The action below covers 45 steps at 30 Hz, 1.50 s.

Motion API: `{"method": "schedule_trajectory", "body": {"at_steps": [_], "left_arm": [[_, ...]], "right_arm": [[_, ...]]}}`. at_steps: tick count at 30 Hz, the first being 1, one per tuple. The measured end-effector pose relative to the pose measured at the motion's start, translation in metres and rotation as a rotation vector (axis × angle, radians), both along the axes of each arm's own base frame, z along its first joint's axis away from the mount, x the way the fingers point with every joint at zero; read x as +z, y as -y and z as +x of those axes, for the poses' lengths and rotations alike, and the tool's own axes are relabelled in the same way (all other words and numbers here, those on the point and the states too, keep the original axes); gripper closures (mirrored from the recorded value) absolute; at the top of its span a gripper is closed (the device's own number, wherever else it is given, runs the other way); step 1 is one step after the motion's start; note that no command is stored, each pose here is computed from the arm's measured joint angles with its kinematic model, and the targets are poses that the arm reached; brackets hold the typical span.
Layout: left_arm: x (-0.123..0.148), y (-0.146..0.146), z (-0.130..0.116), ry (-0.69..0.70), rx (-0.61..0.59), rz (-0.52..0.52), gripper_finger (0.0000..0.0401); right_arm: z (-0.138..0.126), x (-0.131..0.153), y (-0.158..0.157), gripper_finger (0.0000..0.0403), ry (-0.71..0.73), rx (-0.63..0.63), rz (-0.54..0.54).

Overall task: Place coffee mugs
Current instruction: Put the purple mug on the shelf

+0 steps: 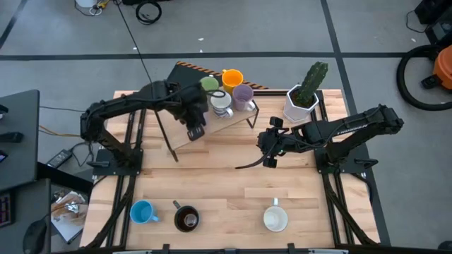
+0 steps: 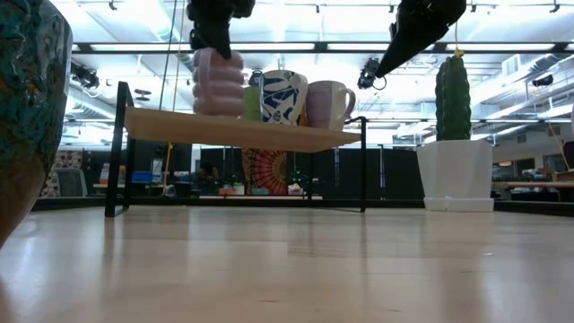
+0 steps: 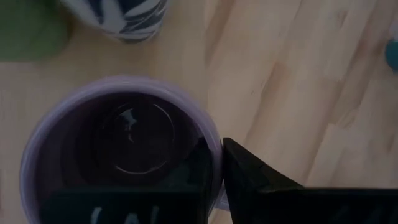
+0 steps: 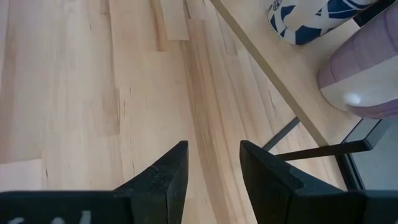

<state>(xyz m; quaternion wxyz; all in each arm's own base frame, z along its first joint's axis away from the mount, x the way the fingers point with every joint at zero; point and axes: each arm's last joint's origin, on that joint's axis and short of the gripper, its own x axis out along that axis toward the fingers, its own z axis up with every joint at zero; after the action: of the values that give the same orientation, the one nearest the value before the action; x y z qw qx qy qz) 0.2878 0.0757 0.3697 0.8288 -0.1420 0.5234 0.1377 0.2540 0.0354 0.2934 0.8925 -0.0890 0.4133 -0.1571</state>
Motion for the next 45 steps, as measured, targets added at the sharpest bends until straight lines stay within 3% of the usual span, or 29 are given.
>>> {"method": "schedule_trajectory", "body": {"at_steps": [22, 36, 45], "left_arm": [[-0.006, -0.058, -0.025, 0.007, -0.006, -0.16, 0.0368], [-0.005, -0.056, -0.022, 0.024, -0.104, -0.089, 0.0339], [-0.003, -0.051, -0.019, 0.005, -0.121, -0.016, 0.0268]], "right_arm": [[0.0, 0.0, 0.0, 0.0252, 0.004, 0.0, 0.001], [0.0, 0.0, 0.0, 0.0252, 0.003, 0.001, 0.001], [0.0, 0.0, 0.0, 0.0252, 0.003, 0.001, 0.001]]}}
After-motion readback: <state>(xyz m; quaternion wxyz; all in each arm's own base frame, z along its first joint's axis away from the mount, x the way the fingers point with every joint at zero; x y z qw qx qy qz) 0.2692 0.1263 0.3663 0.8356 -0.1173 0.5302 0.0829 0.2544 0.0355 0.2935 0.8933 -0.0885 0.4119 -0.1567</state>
